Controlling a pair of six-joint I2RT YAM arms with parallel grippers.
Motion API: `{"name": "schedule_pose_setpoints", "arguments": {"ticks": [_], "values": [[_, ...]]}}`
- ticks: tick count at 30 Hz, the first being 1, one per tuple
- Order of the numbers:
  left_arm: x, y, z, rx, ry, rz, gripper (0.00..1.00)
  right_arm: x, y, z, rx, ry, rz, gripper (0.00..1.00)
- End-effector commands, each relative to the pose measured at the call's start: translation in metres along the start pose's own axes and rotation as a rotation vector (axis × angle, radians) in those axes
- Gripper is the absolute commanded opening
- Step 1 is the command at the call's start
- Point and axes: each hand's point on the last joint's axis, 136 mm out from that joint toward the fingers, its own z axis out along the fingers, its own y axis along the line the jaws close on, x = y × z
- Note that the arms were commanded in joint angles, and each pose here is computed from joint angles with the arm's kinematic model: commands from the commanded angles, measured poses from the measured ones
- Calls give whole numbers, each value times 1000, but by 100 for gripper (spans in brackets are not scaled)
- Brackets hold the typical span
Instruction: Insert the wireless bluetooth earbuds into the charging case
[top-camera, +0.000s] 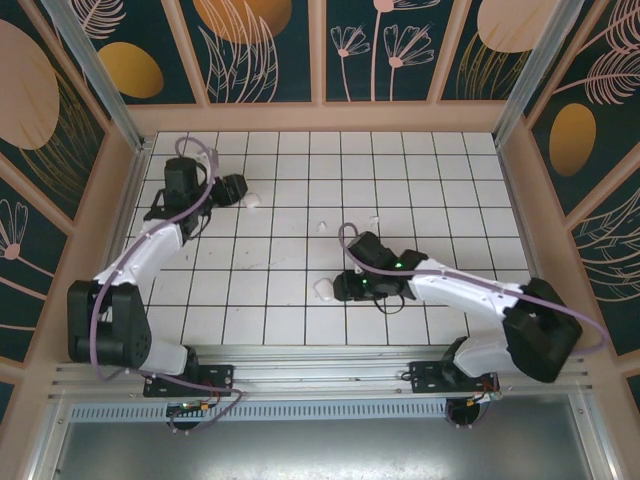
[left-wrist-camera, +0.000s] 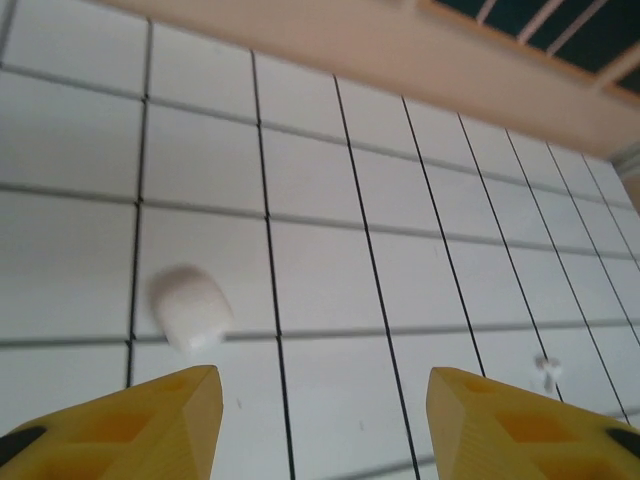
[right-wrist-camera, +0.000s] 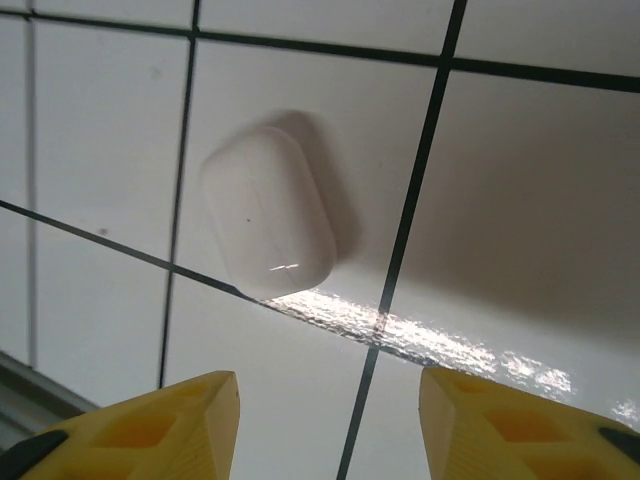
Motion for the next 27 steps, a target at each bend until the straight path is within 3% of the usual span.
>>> {"name": "schedule_pose_setpoints", "arguments": {"ticks": [1,6,15,27], "values": [[57,-20,-1,63,125,33,55,-11,12,4,55,-7,-88,53],[71,-27,-19,82,118,55,55,-8,29,22,120,30,-179,54],[72,-39,-31,137,108,85,57,-11,18,44,309,69,-270,60],[88,-39,-35,167,143,114,58,-8,17,60,314,83,-297,59]]}}
